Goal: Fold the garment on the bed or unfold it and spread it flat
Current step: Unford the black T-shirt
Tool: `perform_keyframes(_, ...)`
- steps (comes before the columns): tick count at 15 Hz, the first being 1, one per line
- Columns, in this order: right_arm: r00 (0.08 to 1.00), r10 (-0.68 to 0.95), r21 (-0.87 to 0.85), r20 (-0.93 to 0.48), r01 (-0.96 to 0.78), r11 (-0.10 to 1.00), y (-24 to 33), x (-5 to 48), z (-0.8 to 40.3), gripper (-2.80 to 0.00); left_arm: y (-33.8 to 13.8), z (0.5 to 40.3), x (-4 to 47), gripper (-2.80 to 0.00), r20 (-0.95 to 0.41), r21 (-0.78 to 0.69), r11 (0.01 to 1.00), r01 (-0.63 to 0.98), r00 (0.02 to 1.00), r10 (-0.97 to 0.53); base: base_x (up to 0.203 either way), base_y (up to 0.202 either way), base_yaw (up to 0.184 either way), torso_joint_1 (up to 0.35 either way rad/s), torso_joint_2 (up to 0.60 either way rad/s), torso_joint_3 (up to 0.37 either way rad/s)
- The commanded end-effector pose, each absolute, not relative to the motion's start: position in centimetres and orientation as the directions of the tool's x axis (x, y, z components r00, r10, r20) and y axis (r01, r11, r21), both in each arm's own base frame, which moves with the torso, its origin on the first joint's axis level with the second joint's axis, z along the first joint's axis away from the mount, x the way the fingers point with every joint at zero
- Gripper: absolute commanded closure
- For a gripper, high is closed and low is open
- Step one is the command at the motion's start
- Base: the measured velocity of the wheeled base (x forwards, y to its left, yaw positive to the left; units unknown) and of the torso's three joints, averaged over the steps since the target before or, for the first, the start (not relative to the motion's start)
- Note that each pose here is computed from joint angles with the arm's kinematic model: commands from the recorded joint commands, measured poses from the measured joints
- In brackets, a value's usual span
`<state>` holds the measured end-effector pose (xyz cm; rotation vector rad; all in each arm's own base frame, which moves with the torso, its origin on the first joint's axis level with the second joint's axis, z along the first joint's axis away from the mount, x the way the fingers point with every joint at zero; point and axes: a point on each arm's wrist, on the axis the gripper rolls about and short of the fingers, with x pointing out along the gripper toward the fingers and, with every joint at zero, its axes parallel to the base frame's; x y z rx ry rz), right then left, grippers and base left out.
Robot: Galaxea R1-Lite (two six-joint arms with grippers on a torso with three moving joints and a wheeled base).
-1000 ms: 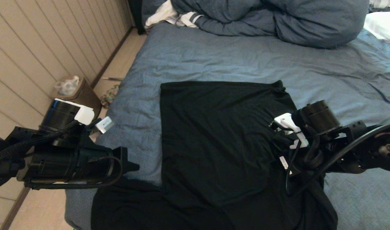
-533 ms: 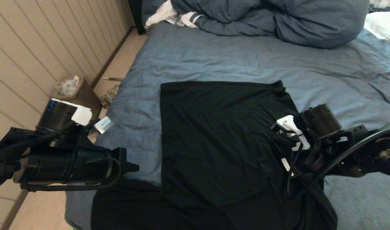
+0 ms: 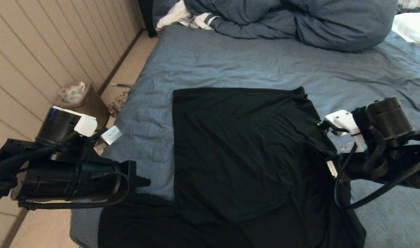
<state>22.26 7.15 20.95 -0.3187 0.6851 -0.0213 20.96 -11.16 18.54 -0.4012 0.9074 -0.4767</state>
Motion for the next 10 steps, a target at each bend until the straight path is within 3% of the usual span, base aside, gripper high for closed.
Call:
perform_keyframes(1,0.800,-0.153,-0.285,-0.581,-0.023,0.958,5.3,20.0,22.8,0.00,-11.3,18.6,20.8,0.00,-0.647,-0.524,0.821,0.227,0.520,-0.557,0.000,0.000,0.000,0.000,0.00,0.000)
perform_keyframes(10,0.672,-0.390,-0.332,-0.629,0.221,0.917,-1.2,14.1,20.3,0.00,-12.5,19.2,18.7,0.00,-0.631,-0.549,0.789,0.275,0.482,-0.607,0.000,0.000,0.000,0.000,0.00,0.000)
